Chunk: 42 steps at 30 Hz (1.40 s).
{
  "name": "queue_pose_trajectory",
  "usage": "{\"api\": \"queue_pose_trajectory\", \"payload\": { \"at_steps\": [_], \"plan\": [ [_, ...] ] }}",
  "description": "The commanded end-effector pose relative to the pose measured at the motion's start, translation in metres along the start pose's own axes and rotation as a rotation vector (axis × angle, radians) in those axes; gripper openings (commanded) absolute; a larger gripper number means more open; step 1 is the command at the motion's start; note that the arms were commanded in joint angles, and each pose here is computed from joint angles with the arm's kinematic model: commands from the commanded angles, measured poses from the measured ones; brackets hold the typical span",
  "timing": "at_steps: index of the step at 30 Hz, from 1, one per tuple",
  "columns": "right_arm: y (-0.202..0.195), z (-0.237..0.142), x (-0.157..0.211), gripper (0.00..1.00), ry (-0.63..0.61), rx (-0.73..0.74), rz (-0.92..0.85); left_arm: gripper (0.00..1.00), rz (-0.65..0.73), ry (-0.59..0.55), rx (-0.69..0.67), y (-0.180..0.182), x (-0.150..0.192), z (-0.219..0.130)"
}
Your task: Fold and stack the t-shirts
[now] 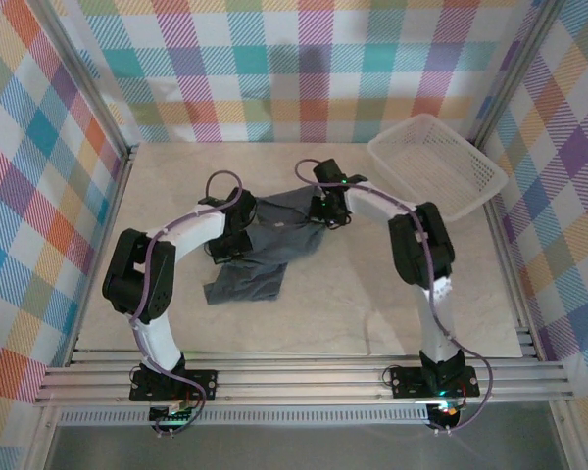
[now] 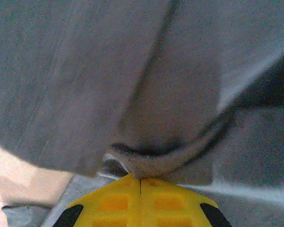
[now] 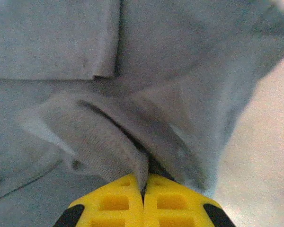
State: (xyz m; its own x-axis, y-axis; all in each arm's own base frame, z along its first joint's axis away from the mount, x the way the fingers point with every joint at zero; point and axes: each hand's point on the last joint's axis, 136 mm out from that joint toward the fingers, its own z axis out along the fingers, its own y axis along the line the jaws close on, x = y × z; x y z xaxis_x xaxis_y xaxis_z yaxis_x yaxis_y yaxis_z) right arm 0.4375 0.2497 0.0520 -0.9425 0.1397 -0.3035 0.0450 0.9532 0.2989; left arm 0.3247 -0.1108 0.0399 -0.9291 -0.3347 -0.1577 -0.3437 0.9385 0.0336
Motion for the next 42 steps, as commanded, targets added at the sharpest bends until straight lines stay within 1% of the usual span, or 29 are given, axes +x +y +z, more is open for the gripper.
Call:
{"api": "queue_pose_trajectory", "payload": {
  "at_steps": [1, 3, 5, 7, 9, 11, 13, 15, 16, 18, 19, 22, 24, 26, 29, 31, 34, 36, 37, 38, 39, 40, 41, 42],
  "plan": [
    [-0.015, -0.071, -0.027, 0.0, -0.187, -0.013, 0.08, 0.0, -0.005, -0.04, -0.001, 0.012, 0.0, -0.01],
    [-0.033, -0.088, -0.012, 0.0, -0.198, 0.008, 0.1, 0.0, -0.007, -0.048, 0.013, 0.013, 0.002, -0.013],
    [-0.047, -0.095, 0.01, 0.0, -0.173, 0.01, 0.113, 0.0, -0.012, -0.051, 0.031, 0.013, 0.004, -0.016],
    [-0.06, -0.09, 0.042, 0.0, -0.106, 0.015, 0.13, 0.0, -0.015, -0.062, 0.059, 0.011, 0.005, -0.021],
    [-0.078, -0.078, 0.084, 0.0, -0.002, 0.032, 0.172, 0.0, -0.009, -0.09, 0.079, 0.009, 0.006, -0.03],
    [-0.091, -0.071, 0.115, 0.0, 0.069, 0.044, 0.214, 0.0, 0.009, -0.114, 0.106, 0.005, 0.007, -0.04],
    [-0.097, -0.069, 0.134, 0.05, 0.11, 0.04, 0.246, 0.0, 0.017, -0.122, 0.129, 0.002, 0.009, -0.048],
    [-0.099, -0.071, 0.141, 0.2, 0.128, 0.019, 0.269, 0.0, 0.01, -0.118, 0.151, -0.001, 0.013, -0.056],
    [-0.099, -0.075, 0.14, 0.26, 0.126, 0.013, 0.276, 0.03, 0.01, -0.119, 0.162, -0.004, 0.014, -0.06],
    [-0.102, -0.088, 0.132, 0.4, 0.09, 0.018, 0.293, 0.14, 0.002, -0.126, 0.194, -0.011, 0.016, -0.072],
    [-0.103, -0.096, 0.124, 0.45, 0.061, 0.013, 0.302, 0.19, -0.001, -0.134, 0.214, -0.018, 0.016, -0.08],
    [-0.108, -0.111, 0.097, 0.52, -0.017, -0.01, 0.328, 0.34, 0.001, -0.132, 0.289, -0.047, 0.019, -0.099],
    [-0.113, -0.111, 0.079, 0.54, -0.036, -0.014, 0.334, 0.46, 0.01, -0.11, 0.34, -0.072, 0.024, -0.104],
    [-0.112, -0.104, 0.06, 0.55, -0.041, -0.021, 0.308, 0.56, 0.004, -0.069, 0.374, -0.097, 0.032, -0.102],
    [-0.098, -0.083, 0.035, 0.55, -0.017, -0.057, 0.218, 0.63, -0.047, 0.043, 0.373, -0.121, 0.053, -0.081],
    [-0.089, -0.065, 0.026, 0.54, 0.036, -0.076, 0.18, 0.67, -0.1, 0.129, 0.338, -0.127, 0.07, -0.059],
    [-0.088, -0.043, 0.021, 0.55, 0.081, -0.044, 0.148, 0.74, -0.168, 0.204, 0.249, -0.117, 0.087, -0.032],
    [-0.087, -0.028, 0.019, 0.55, 0.107, -0.033, 0.141, 0.74, -0.176, 0.191, 0.245, -0.116, 0.086, -0.025],
    [-0.085, -0.023, 0.018, 0.55, 0.114, -0.031, 0.14, 0.72, -0.177, 0.179, 0.236, -0.115, 0.084, -0.024],
    [-0.085, -0.016, 0.019, 0.54, 0.134, -0.022, 0.14, 0.68, -0.172, 0.17, 0.218, -0.112, 0.083, -0.021],
    [-0.086, -0.009, 0.02, 0.51, 0.154, -0.005, 0.143, 0.6, -0.165, 0.167, 0.185, -0.107, 0.082, -0.015],
    [-0.087, -0.003, 0.022, 0.45, 0.172, 0.01, 0.149, 0.52, -0.158, 0.168, 0.145, -0.1, 0.083, -0.011],
    [-0.091, 0.003, 0.027, 0.34, 0.196, 0.032, 0.165, 0.42, -0.151, 0.169, 0.112, -0.094, 0.084, -0.006],
    [-0.097, 0.007, 0.032, 0.2, 0.217, 0.058, 0.188, 0.33, -0.148, 0.159, 0.081, -0.086, 0.083, -0.002]
  ]
}}
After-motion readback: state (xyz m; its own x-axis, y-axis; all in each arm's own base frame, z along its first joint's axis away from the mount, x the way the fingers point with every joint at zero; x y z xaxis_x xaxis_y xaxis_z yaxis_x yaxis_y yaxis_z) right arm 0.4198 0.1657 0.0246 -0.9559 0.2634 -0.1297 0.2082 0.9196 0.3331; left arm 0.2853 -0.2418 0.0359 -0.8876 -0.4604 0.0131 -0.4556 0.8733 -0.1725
